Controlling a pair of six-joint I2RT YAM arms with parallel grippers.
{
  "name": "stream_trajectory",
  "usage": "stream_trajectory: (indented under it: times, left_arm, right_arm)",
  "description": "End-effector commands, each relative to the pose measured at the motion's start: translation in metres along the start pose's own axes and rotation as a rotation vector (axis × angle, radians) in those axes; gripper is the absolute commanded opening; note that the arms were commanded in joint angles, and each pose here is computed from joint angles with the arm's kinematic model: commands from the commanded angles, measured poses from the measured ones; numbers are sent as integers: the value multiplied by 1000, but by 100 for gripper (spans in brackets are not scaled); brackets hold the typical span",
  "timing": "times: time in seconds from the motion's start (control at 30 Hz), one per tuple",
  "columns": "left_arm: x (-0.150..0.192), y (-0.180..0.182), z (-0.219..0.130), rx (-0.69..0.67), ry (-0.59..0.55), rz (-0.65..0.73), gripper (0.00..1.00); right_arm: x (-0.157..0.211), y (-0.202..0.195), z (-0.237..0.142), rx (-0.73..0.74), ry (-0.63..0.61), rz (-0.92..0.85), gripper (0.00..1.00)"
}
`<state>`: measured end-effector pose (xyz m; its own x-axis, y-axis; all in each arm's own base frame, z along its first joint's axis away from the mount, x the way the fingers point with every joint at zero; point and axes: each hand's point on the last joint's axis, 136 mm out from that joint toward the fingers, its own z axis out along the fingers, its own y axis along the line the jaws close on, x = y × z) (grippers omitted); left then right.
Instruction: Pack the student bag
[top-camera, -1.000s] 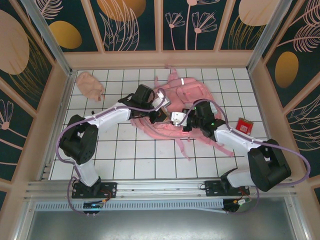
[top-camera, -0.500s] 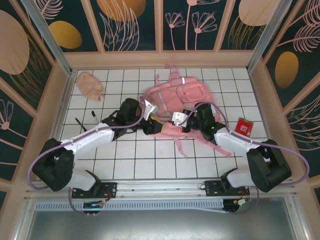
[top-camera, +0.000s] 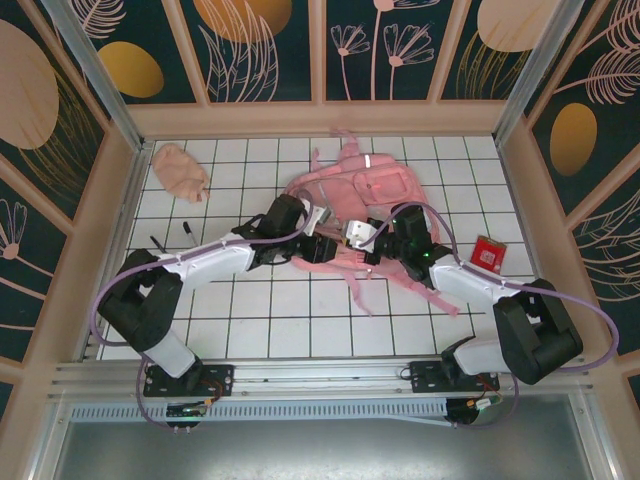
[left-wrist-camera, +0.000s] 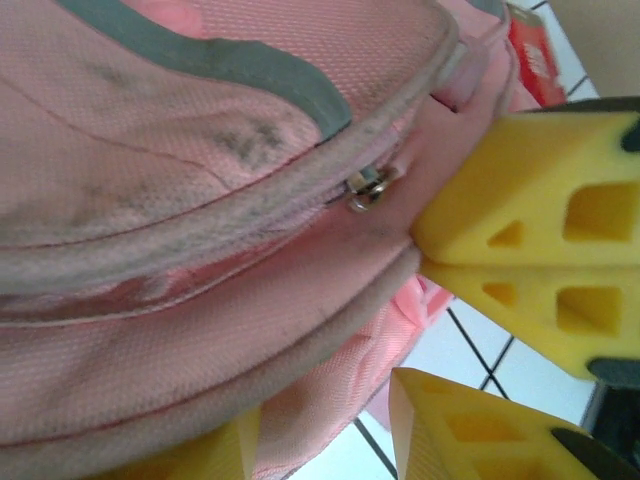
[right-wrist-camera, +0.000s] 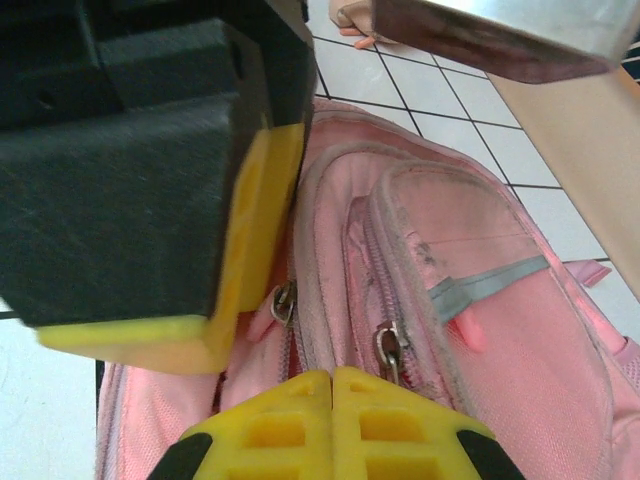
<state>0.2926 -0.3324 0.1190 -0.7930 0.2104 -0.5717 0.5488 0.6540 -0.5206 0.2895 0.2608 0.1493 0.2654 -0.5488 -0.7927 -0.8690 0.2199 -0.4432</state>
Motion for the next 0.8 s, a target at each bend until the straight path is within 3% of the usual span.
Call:
stream_trajectory:
  times: [0.0,0.3,0.43,0.53,0.63,0.67,0.77]
  left_arm:
    - [-24,14,-4,-112,-69,57,39]
    - [-27,22,-16,-177,-109,67,44]
    - [-20,10,-2,-82,-77,102,41]
    - [-14,15,11,-71,-55,122,34]
    - [-8,22,24,-75,-24,139,23]
    - [-7,23,27,-75,-20,146,20]
    - [-11,19,27,-56,-36,184,11]
  right_arm:
    - [-35,-9,-6,-4,-113,-32,0]
    - [-37,-8,-8,-12,-112,-40,0]
    - [-37,-8,-7,-16,-116,-37,0]
    - [-35,-11,-7,2,-107,-26,1]
    - [-29,-18,-13,36,-86,-22,51]
    - [-24,-21,-16,32,-62,-23,61]
    - [5,-22,-15,-52,77,-10,77]
